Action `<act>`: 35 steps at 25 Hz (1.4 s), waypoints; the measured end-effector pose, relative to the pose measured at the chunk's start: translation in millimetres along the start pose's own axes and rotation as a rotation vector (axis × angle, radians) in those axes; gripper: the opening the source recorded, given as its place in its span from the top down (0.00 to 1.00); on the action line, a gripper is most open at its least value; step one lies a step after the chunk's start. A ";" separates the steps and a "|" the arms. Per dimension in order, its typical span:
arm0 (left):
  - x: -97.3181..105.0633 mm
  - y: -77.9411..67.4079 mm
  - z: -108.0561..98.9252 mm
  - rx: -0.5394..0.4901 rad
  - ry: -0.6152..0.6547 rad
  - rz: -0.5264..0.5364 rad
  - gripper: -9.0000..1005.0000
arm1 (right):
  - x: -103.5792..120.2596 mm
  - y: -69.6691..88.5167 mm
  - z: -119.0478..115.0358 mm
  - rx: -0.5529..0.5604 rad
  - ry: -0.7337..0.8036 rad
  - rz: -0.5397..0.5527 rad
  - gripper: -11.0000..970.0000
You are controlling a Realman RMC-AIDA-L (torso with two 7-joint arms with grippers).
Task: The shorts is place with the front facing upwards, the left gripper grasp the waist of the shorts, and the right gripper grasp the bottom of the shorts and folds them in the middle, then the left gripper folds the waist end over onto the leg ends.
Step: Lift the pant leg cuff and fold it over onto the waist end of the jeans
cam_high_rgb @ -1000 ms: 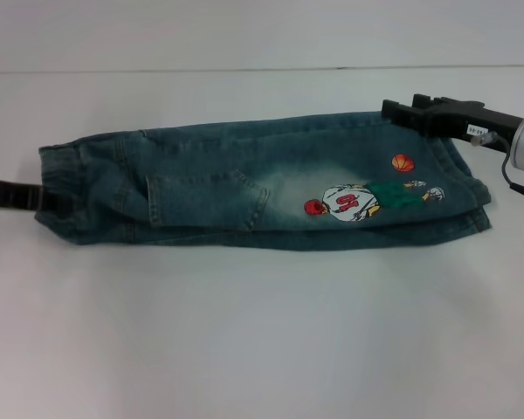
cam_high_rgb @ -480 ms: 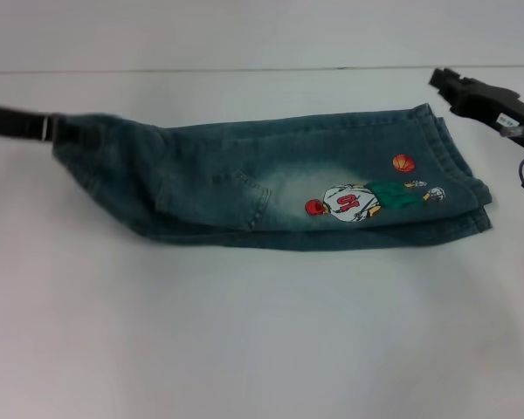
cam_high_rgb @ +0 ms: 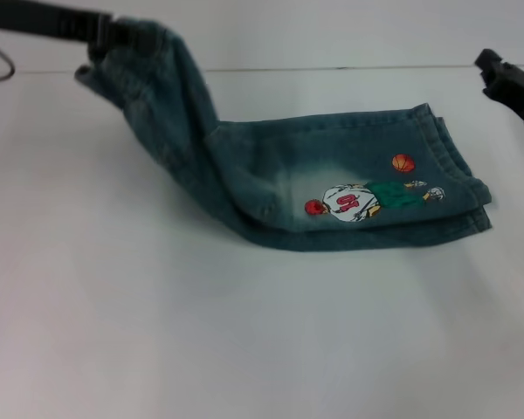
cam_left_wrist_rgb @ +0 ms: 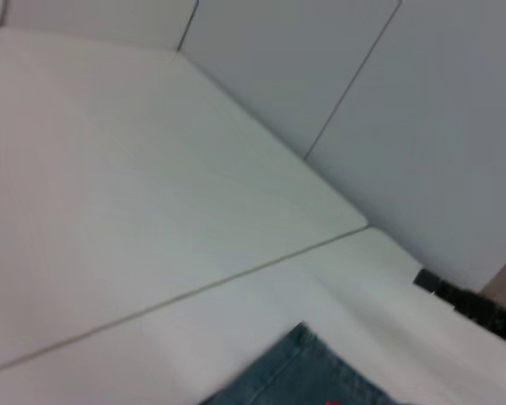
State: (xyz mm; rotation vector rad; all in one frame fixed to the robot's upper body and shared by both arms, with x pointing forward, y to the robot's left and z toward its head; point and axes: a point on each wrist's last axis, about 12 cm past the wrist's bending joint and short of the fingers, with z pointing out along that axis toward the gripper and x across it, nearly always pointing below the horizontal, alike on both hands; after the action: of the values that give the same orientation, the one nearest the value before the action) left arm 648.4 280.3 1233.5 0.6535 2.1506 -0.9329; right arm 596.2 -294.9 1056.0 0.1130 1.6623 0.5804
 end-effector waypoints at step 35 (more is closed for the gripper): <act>-28.8 -26.3 2.9 0.172 -0.109 0.081 0.94 | 106.6 237.5 48.2 -0.595 0.430 -0.369 0.98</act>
State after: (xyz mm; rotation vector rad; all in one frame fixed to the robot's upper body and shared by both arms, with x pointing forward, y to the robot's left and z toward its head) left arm 650.2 257.1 1264.9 0.7497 1.9485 -1.0923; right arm 562.3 -32.3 1059.8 -0.7818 1.7850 0.8248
